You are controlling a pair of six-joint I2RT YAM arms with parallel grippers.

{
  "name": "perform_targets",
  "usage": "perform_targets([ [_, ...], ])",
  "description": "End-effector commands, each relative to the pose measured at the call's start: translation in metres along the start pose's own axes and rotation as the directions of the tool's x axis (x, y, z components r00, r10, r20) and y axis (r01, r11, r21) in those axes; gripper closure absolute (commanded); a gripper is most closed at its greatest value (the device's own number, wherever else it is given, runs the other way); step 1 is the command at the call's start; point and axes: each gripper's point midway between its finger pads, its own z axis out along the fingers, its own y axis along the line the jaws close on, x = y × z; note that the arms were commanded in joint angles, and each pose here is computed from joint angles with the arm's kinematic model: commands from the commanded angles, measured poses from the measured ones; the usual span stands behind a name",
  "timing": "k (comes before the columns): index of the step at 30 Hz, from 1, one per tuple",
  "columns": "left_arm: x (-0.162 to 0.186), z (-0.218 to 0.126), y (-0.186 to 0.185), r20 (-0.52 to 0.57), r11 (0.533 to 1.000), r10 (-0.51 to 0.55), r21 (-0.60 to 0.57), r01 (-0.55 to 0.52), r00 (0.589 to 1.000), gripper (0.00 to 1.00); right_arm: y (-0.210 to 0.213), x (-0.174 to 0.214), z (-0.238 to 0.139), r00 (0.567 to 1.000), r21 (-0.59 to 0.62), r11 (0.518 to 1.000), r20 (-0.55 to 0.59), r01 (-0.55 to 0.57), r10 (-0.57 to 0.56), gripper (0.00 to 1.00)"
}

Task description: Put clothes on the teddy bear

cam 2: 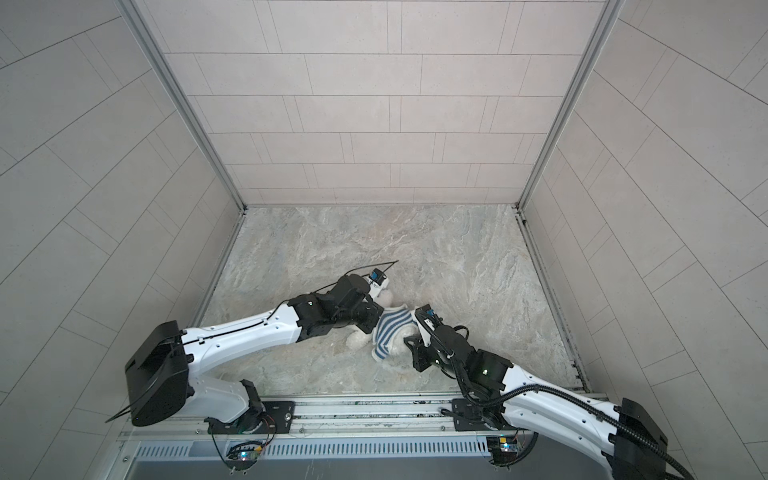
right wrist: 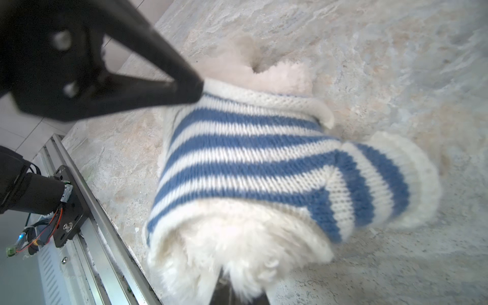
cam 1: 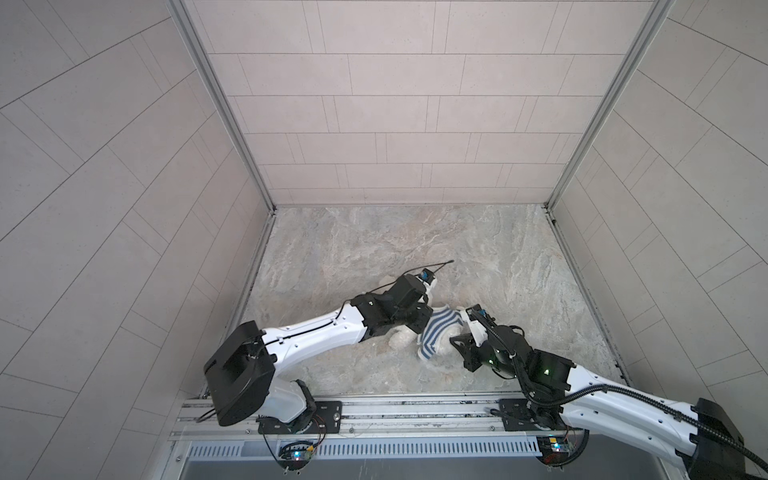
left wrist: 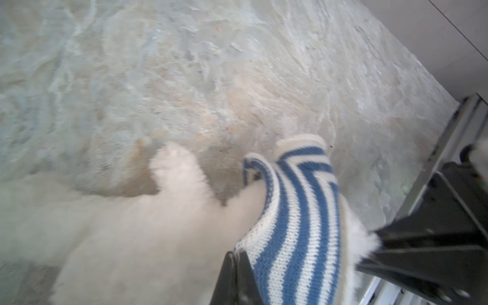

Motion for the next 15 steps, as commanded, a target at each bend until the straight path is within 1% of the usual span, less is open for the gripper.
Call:
perform_targets([
  [1, -0.004, -0.006, 0.021, 0.033, 0.998, -0.031, -0.052, 0.033, 0.999, 1.0, 0.007, -0.016, -0.01, 0.991, 0.051, 0.991, 0.039, 0.123, -0.125, 1.0],
  [5, 0.001, -0.007, 0.043, 0.041, 0.991, -0.047, -0.125, 0.052, 0.998, 1.0, 0.019, -0.022, -0.012, 0.982, 0.039, 0.985, 0.072, 0.17, -0.173, 1.0],
  [9, 0.017, -0.004, 0.079, 0.043, 0.972, -0.129, -0.194, 0.135, 0.991, 1.0, 0.032, -0.029, -0.018, 0.964, 0.027, 0.972, 0.127, 0.233, -0.234, 1.0],
  [12, 0.028, -0.01, 0.101, 0.078, 0.95, -0.193, -0.235, 0.206, 0.978, 1.0, 0.033, -0.032, -0.023, 0.957, 0.04, 0.966, 0.13, 0.256, -0.259, 1.0],
  [15, 0.035, -0.018, 0.117, 0.112, 0.929, -0.224, -0.275, 0.247, 0.968, 1.0, 0.036, -0.036, -0.028, 0.949, 0.036, 0.963, 0.16, 0.268, -0.27, 1.0],
])
